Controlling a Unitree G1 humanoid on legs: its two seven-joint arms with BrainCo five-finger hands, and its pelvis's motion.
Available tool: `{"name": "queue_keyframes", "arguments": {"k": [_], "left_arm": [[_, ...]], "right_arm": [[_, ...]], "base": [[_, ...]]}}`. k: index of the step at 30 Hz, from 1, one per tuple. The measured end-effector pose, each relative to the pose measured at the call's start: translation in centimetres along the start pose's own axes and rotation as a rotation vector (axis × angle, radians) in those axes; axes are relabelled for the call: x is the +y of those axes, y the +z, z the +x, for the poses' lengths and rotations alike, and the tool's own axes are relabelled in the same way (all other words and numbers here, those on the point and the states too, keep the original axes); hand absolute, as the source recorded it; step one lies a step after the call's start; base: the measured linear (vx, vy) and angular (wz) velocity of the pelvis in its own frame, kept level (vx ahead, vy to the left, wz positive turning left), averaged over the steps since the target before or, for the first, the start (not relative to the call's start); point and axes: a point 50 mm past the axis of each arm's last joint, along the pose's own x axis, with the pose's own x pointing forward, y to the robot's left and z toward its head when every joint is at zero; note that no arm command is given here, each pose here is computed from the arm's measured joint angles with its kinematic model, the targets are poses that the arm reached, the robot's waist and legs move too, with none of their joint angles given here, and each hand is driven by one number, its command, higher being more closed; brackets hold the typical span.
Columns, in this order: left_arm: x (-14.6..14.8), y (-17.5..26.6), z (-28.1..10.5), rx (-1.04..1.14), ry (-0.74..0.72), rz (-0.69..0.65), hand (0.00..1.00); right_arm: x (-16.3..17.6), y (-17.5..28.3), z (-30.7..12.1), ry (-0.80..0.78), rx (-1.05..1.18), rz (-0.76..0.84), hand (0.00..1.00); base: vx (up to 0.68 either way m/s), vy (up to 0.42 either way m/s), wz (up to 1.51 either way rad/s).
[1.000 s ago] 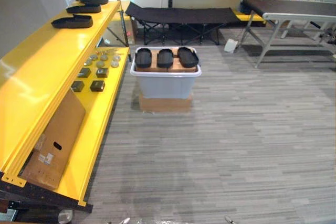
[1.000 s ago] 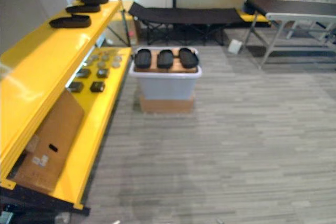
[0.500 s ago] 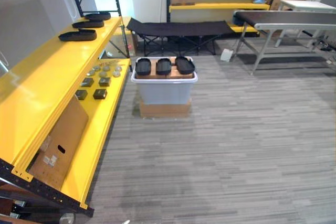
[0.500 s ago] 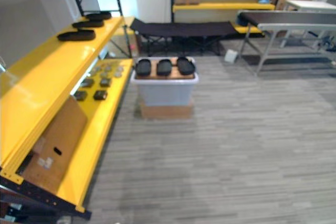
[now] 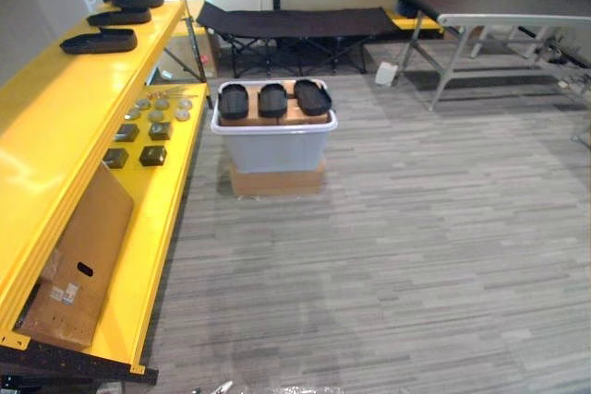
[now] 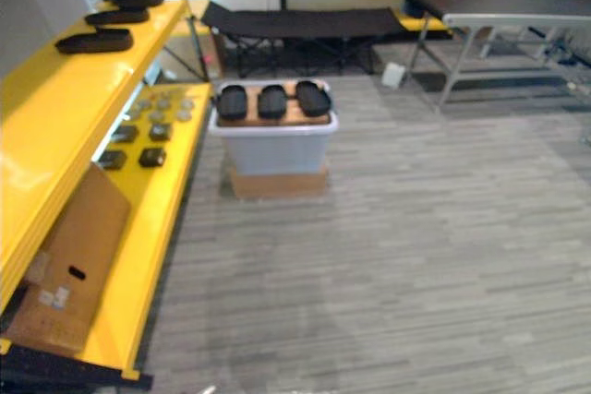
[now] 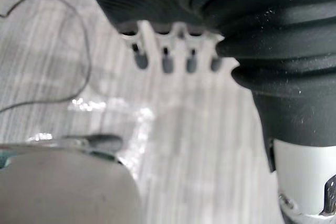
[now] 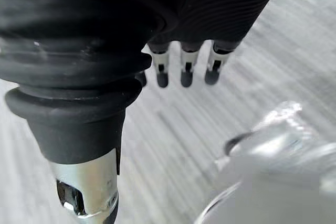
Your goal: Walk over and take plastic housings, then place them on the shelf
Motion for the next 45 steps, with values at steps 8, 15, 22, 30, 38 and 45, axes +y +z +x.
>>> {"name": "queue_keyframes", "arguments": {"k": [8,15,22,30,38,45], "left_arm": [[-0.3,1.2,0.2,-0.022,0.012,-0.009,0.0],[-2.6,1.7,0.2,-0.037,-0.016,-0.126,0.0],[-1.2,0.6,0.0,-0.027,0.046,-0.262,0.0],[1.2,-5.0,-1.2,0.154,0.119,-0.226,0.0],[1.3,0.9,0.0,-0.028,0.092,-0.089,0.0],[-0.3,4.0,0.3,-0.148,0.045,-0.056,0.0]], "right_arm": [[-1.0,-2.4,-0.5,-0.032,0.068,0.059,0.0],[-2.1,-1.9,-0.4,-0.074,0.039,0.156,0.0],[-0.9,0.9,0.3,-0.045,-0.015,0.209,0.0],[-0.6,1.1,0.3,-0.057,-0.018,0.243,0.0],[1.0,0.5,0.2,0.005,0.007,0.152,0.0],[-0.1,-1.5,-0.2,-0.024,0.051,0.152,0.0]], "base": [[0.21,-0.019,0.05],[0.62,-0.317,0.52],[0.42,-0.12,-0.01],[0.4,0.212,-0.08],[0.49,0.155,0.07],[0.42,-0.161,0.4]]}}
